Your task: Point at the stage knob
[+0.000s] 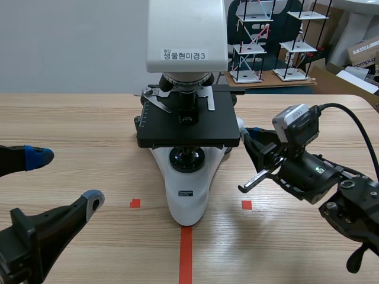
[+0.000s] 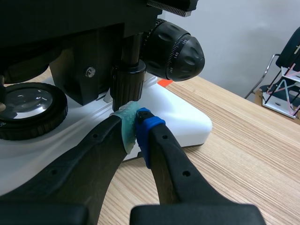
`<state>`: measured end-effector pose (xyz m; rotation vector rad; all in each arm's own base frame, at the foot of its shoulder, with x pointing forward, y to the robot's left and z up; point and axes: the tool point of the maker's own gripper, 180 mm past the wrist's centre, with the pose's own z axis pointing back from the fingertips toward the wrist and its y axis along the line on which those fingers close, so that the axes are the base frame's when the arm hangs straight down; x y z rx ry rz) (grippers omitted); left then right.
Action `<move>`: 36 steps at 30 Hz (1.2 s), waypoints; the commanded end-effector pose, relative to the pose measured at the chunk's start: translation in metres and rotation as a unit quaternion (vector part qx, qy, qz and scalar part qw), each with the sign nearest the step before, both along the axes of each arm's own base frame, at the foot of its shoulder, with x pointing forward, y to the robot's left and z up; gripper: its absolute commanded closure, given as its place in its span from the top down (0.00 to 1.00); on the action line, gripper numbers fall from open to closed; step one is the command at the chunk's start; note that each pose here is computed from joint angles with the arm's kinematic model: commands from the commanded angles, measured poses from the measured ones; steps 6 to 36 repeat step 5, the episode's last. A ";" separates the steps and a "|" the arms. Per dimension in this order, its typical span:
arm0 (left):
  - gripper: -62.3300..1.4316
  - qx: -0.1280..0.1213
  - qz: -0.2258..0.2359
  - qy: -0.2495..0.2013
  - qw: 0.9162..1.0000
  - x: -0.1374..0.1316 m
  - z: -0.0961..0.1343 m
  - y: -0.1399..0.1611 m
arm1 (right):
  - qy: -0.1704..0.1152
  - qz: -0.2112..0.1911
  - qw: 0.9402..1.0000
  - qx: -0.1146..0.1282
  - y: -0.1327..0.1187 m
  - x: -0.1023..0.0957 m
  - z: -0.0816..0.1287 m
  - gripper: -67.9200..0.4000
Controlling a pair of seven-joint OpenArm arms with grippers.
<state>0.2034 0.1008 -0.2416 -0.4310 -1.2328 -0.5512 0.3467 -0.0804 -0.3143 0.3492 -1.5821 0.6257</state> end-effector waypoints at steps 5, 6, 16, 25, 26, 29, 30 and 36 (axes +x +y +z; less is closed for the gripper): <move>1.00 -0.011 -0.001 -0.011 1.000 0.000 0.009 -0.004 | -0.019 -0.002 1.000 0.007 -0.003 0.006 0.013 0.01; 1.00 -0.011 -0.001 -0.011 1.000 0.000 0.009 -0.004 | -0.019 -0.002 1.000 0.007 -0.003 0.006 0.013 0.01; 1.00 -0.011 -0.001 -0.011 1.000 0.000 0.009 -0.004 | -0.019 -0.002 1.000 0.007 -0.003 0.006 0.013 0.01; 1.00 -0.011 -0.001 -0.011 1.000 0.000 0.009 -0.004 | -0.019 -0.002 1.000 0.007 -0.003 0.006 0.013 0.01; 1.00 -0.011 -0.001 -0.011 1.000 0.000 0.009 -0.004 | -0.019 -0.002 1.000 0.007 -0.003 0.006 0.013 0.01; 1.00 -0.011 -0.001 -0.011 1.000 0.000 0.009 -0.004 | -0.019 -0.002 1.000 0.007 -0.003 0.006 0.013 0.01; 1.00 -0.011 -0.001 -0.011 1.000 0.000 0.009 -0.004 | -0.019 -0.002 1.000 0.007 -0.003 0.006 0.013 0.01; 1.00 -0.011 -0.001 -0.011 1.000 0.000 0.009 -0.004 | -0.019 -0.002 1.000 0.007 -0.003 0.006 0.013 0.01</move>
